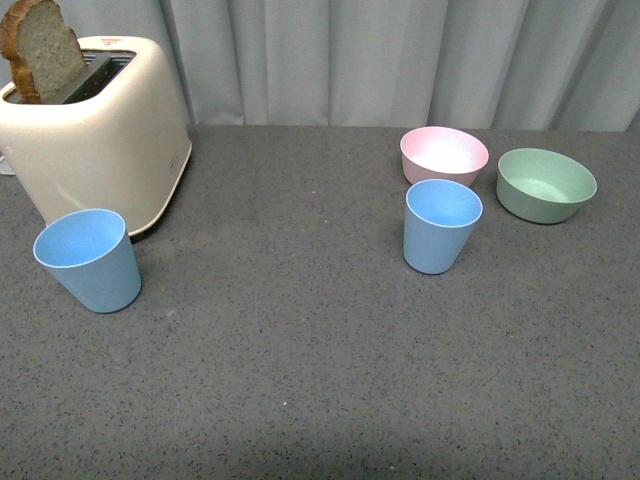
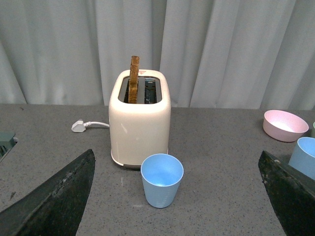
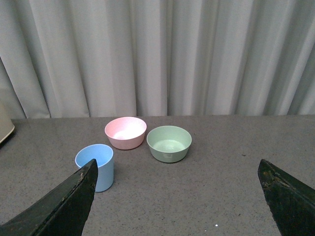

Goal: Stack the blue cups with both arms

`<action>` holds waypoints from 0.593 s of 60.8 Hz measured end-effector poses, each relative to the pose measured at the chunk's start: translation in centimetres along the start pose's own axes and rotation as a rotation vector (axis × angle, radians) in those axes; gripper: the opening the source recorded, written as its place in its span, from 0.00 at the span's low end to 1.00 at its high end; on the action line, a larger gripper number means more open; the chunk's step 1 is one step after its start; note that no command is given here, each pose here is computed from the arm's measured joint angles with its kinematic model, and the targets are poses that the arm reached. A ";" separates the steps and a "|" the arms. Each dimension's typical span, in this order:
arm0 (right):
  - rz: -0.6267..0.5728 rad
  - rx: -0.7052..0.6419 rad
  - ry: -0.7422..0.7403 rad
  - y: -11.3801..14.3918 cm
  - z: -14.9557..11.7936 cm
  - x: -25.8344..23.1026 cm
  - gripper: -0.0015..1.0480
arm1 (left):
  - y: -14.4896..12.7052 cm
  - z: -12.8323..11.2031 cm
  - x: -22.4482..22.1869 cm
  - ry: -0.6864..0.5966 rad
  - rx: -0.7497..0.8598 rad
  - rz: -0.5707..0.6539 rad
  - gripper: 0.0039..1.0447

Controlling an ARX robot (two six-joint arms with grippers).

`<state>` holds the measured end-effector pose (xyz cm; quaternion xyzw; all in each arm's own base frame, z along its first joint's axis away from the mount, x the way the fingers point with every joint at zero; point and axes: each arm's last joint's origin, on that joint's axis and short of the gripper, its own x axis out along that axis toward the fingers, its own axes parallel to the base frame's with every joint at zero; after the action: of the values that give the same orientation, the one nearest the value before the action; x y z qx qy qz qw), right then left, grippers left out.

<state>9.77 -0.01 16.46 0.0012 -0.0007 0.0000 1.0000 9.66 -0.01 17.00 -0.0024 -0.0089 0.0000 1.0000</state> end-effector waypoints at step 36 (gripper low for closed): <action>0.001 0.000 0.000 0.0 0.0 0.0 0.91 | 0.0 0.0 0.0 0.000 0.000 -0.001 0.94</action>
<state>9.77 0.00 16.46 0.0012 -0.0009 0.0004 1.0000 9.66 -0.01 17.00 -0.0026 -0.0089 -0.0006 1.0000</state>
